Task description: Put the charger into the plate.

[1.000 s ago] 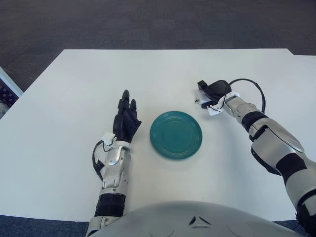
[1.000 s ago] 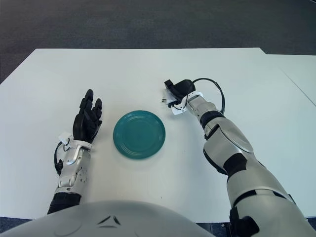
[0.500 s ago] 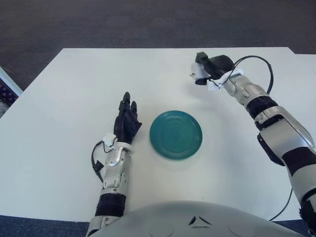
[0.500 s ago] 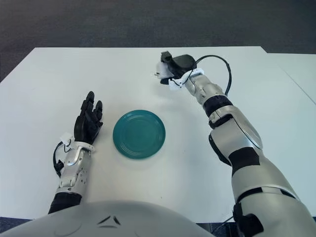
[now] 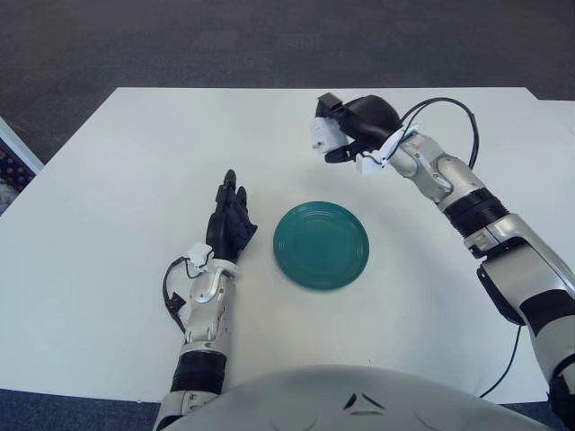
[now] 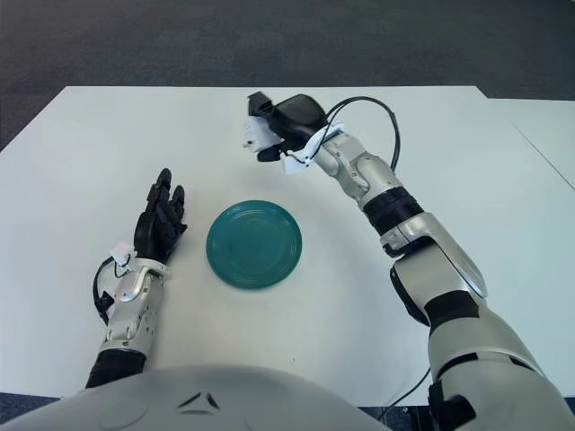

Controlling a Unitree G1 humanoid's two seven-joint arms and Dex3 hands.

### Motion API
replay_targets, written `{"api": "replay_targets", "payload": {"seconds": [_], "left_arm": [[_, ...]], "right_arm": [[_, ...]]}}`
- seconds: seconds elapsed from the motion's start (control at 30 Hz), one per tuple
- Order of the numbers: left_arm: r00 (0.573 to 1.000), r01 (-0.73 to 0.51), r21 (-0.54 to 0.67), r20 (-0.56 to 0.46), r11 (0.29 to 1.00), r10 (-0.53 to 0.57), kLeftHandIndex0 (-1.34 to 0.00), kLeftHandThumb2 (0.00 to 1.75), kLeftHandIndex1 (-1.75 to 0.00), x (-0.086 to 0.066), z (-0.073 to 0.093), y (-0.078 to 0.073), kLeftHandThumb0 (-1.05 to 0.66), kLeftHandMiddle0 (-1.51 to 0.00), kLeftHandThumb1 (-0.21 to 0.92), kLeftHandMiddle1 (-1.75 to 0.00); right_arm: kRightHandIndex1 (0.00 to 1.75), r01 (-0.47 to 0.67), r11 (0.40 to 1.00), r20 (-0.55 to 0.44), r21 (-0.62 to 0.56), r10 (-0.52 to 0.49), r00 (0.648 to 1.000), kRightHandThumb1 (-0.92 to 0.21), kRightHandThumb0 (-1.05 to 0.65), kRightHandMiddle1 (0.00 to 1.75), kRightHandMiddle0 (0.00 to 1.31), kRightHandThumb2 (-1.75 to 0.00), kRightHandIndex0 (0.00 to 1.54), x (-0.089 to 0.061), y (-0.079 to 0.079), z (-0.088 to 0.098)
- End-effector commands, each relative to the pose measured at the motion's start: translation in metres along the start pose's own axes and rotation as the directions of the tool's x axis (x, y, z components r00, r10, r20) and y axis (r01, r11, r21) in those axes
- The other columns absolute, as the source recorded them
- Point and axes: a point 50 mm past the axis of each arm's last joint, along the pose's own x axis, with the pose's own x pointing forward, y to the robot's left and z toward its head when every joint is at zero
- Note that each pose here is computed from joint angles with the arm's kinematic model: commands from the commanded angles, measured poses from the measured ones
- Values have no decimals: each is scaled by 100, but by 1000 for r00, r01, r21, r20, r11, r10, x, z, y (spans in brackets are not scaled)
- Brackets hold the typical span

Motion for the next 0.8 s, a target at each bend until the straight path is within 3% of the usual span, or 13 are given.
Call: {"api": "replay_targets", "payload": {"seconds": [0.0, 0.47, 0.77], "left_arm": [[1000, -17, 12, 4, 1000, 17, 0, 99, -9, 4, 2, 3, -105, 0, 92, 0], [998, -14, 48, -68, 999, 17, 0, 101, -8, 2, 3, 3, -105, -1, 92, 0], [998, -9, 61, -58, 998, 12, 0, 101, -8, 3, 5, 1, -105, 0, 92, 0]], "right_arm": [[175, -22, 999, 113, -24, 24, 993, -92, -45, 175, 73, -63, 91, -3, 4, 24], [175, -61, 997, 225, -50, 71, 972, -92, -46, 175, 79, -57, 101, -15, 21, 54], [175, -140, 990, 242, 5, 135, 961, -92, -46, 175, 81, -54, 104, -20, 53, 56]]}}
